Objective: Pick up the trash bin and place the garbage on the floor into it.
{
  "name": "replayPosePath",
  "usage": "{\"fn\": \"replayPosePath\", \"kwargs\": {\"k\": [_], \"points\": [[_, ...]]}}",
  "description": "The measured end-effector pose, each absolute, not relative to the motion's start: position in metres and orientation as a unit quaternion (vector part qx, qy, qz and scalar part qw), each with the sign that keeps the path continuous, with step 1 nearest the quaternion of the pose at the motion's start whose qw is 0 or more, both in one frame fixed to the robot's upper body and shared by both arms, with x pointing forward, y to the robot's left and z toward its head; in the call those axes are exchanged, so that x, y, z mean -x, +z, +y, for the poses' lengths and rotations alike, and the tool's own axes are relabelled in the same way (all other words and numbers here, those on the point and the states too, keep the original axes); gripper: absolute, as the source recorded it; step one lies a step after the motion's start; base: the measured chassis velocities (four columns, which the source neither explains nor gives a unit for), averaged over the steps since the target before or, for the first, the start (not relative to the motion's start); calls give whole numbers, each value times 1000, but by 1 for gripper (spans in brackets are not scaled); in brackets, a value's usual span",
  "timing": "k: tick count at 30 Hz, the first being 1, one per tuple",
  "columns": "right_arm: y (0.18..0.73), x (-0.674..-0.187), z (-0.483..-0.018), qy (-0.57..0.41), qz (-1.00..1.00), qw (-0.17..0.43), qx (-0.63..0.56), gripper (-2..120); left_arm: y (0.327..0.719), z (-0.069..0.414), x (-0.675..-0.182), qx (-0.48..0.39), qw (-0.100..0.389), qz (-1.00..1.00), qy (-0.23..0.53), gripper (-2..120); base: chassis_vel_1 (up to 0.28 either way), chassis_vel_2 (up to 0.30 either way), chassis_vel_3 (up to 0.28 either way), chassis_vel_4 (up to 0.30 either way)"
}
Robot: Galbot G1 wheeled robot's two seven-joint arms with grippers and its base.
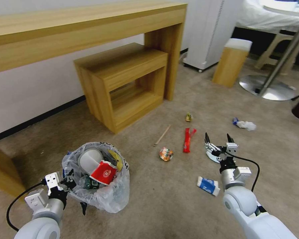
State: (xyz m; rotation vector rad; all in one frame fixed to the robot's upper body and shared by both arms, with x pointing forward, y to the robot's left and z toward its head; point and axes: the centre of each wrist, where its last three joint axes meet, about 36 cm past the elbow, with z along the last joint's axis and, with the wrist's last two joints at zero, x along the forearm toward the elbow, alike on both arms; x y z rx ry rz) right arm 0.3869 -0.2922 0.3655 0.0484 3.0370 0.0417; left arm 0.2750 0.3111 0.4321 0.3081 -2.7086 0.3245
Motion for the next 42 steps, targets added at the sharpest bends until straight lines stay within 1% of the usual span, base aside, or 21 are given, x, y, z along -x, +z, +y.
{"fn": "replayPosePath", "kwargs": {"k": [24, 35, 42], "points": [[355, -389, -288, 15, 998, 54, -19, 100, 433, 314, -277, -117, 195, -966, 120, 1, -85, -83, -87, -89], [352, -388, -287, 16, 998, 61, -19, 100, 433, 316, -278, -121, 196, -966, 119, 1, -5, -4, -2, -3], [351, -386, -287, 16, 998, 62, -20, 100, 432, 322, -278, -136, 206, -963, 111, 1, 0, 0, 0, 0]]}}
